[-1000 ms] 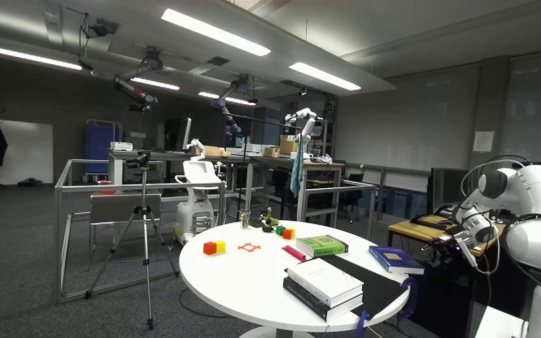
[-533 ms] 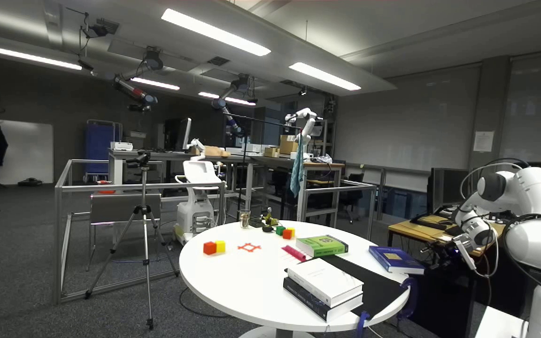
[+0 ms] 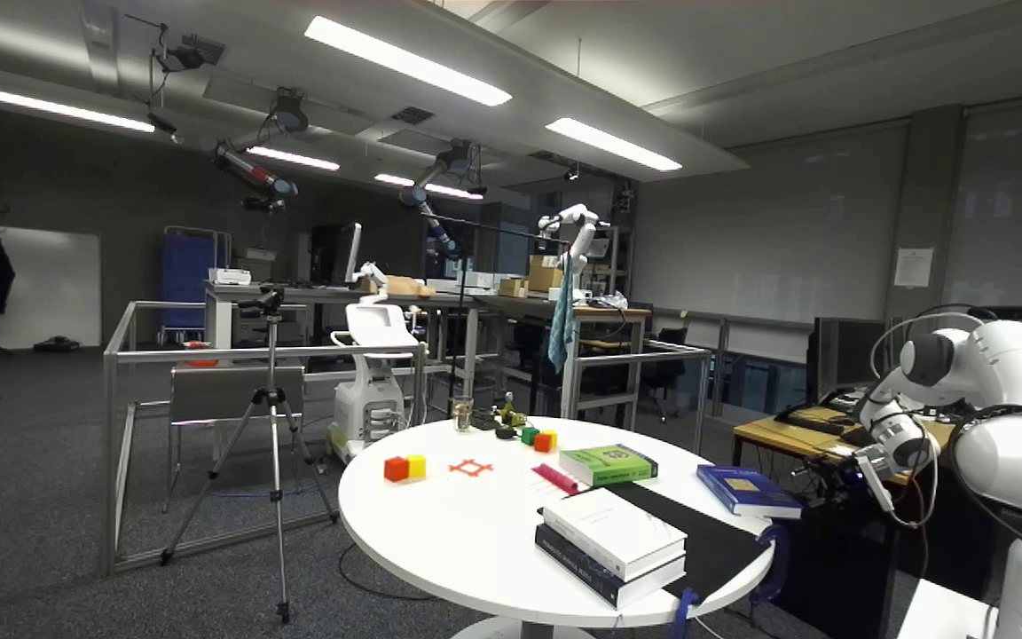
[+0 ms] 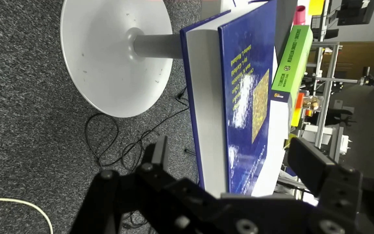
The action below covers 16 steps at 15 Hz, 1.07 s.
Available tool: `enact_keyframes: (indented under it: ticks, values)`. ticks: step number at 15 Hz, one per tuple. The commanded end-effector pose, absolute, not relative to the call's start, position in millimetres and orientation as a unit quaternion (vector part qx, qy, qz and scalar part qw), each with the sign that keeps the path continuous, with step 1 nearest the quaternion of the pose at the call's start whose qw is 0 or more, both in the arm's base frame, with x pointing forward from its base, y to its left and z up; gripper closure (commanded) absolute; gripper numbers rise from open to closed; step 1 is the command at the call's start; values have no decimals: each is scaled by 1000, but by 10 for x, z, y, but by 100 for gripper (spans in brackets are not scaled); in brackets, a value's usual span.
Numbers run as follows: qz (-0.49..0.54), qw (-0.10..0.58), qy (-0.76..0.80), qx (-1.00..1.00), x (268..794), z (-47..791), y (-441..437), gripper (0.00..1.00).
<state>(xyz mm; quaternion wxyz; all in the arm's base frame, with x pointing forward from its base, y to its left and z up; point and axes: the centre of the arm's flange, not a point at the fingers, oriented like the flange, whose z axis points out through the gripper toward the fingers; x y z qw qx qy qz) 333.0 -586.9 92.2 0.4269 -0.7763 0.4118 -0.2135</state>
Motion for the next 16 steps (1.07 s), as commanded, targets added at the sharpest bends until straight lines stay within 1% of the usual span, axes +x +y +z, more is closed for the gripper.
enact_keyframes:
  ticks: [1,7,16]
  values:
    - [-225,438,418,-764,3352,888,-5950,0]
    - [-227,454,418,-753,3333,728,-5972,0]
    - [-240,525,403,-710,3301,532,-5981,0]
